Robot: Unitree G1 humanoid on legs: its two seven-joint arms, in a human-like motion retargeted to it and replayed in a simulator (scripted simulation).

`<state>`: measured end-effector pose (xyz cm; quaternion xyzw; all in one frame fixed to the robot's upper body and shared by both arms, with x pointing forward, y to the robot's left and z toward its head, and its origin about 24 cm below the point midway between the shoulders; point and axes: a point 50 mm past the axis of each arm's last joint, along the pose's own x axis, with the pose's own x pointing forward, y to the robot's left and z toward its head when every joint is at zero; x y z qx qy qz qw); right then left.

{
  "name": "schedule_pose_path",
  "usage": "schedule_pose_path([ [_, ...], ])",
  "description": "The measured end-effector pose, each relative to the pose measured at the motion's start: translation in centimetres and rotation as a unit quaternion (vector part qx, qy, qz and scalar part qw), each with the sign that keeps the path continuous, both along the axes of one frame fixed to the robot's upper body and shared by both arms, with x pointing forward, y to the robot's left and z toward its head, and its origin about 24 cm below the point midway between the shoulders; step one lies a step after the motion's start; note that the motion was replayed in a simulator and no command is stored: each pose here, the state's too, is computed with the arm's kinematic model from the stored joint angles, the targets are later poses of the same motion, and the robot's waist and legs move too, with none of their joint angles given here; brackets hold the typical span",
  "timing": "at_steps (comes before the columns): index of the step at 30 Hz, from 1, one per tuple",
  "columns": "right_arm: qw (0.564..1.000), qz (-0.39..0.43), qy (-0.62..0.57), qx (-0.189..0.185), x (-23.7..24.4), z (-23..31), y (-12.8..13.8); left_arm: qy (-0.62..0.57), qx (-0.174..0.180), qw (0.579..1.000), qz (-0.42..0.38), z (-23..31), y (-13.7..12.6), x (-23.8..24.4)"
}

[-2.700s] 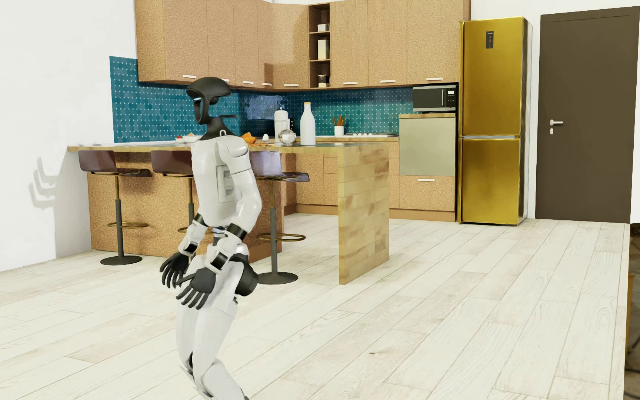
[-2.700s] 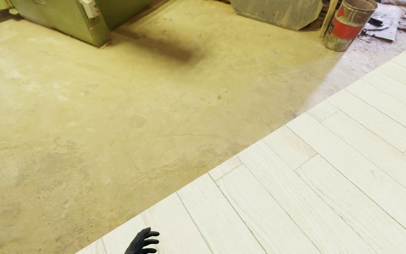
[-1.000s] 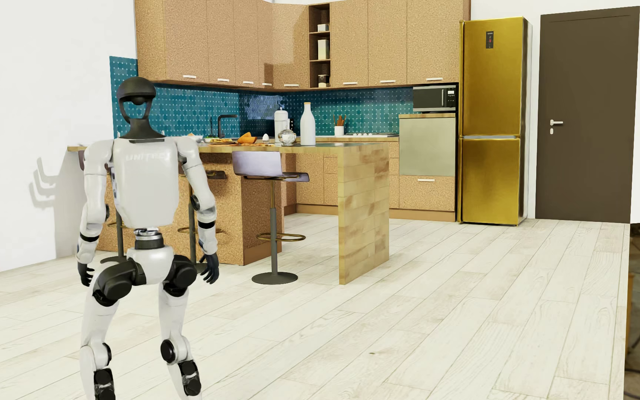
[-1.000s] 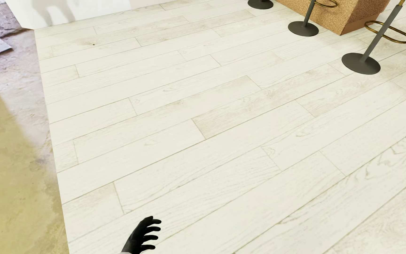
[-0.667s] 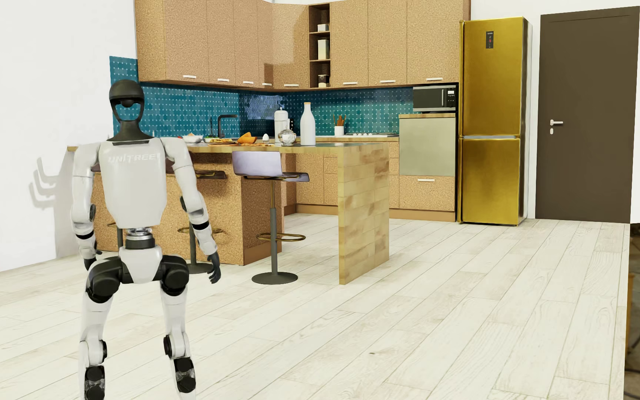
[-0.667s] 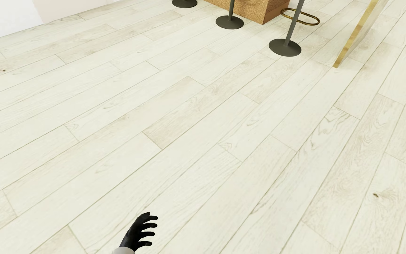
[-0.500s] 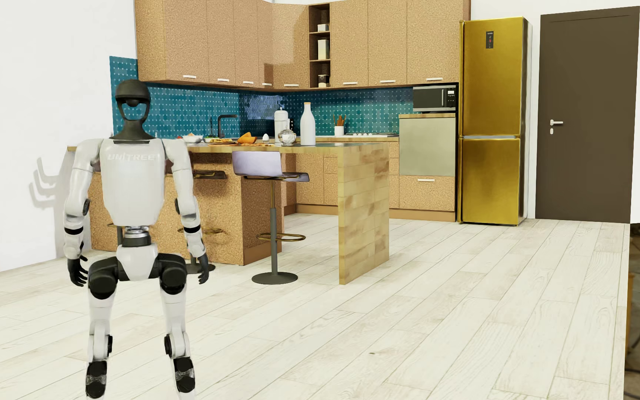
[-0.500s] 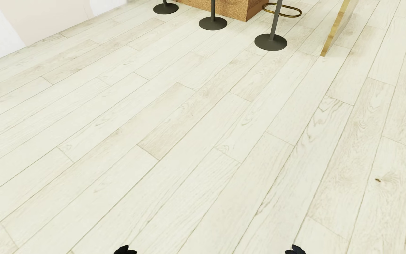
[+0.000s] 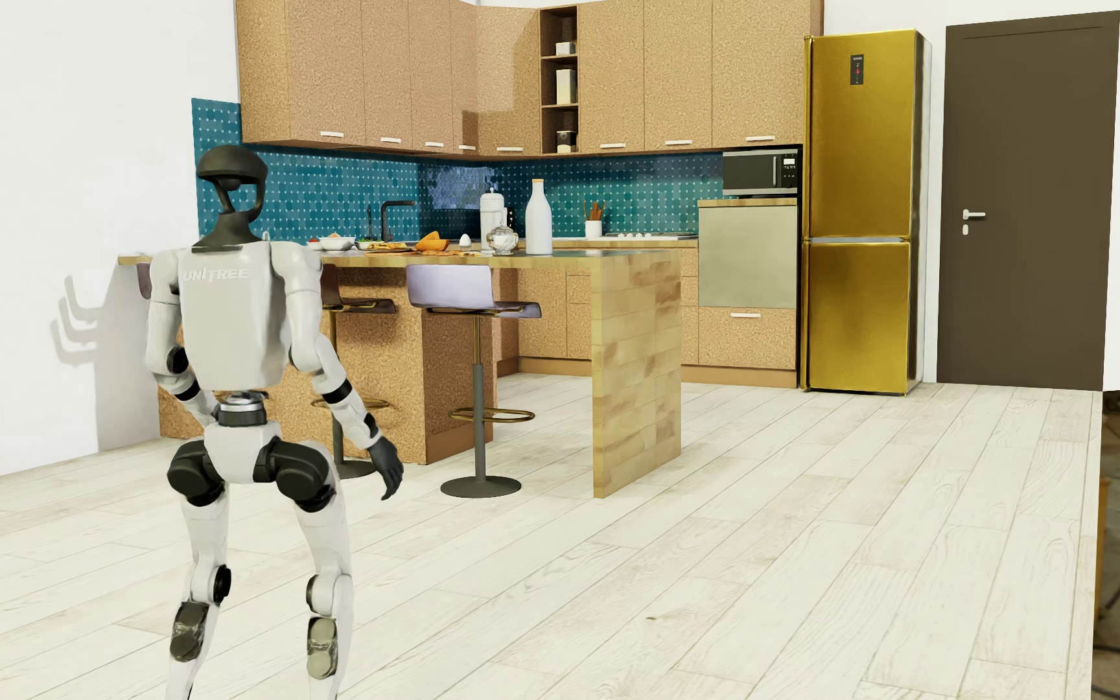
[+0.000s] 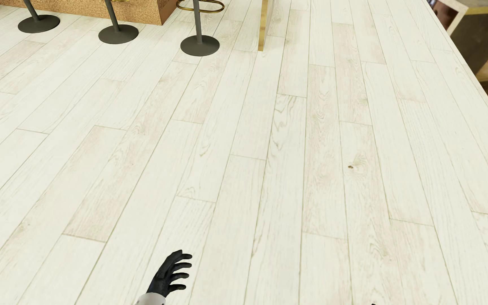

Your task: Face back

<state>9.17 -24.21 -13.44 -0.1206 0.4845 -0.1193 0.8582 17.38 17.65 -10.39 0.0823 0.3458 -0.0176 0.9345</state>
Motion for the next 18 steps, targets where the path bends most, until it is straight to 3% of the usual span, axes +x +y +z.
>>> schedule_pose_path([
  [1,1.0,-0.001,0.007,-0.019,-1.0,0.1,-1.2,0.022,-0.009,1.0,0.017,-0.7,0.3,-1.2],
  [2,1.0,-0.006,-0.001,-0.021,-0.7,0.0,-0.5,0.046,-0.003,0.998,0.034,-1.2,2.0,-2.5],
  [5,1.0,0.014,0.0,0.0,0.8,-0.4,3.5,0.092,0.035,0.995,0.016,-1.8,5.0,-4.5],
  [8,1.0,-0.001,0.016,0.012,0.0,-0.4,2.6,0.055,0.036,0.998,-0.022,-1.3,2.8,-2.6],
  [11,0.999,0.008,0.032,0.0,-1.0,-0.5,0.3,-0.012,-0.002,0.999,-0.036,0.2,-0.6,0.3],
  [13,1.0,0.024,0.004,-0.015,-0.3,0.0,0.6,0.02,-0.007,1.0,0.016,-1.0,1.6,-2.9],
  [14,0.999,0.03,-0.018,-0.007,0.7,0.0,2.0,0.046,0.0,0.998,0.04,-1.6,3.2,-4.7],
  [16,0.998,0.038,-0.041,0.004,2.1,0.4,3.6,0.071,0.025,0.997,0.02,-1.7,4.2,-5.6],
  [18,0.999,0.028,-0.04,0.005,2.2,0.7,2.3,0.061,0.035,0.997,0.011,-1.2,4.3,-3.9],
])
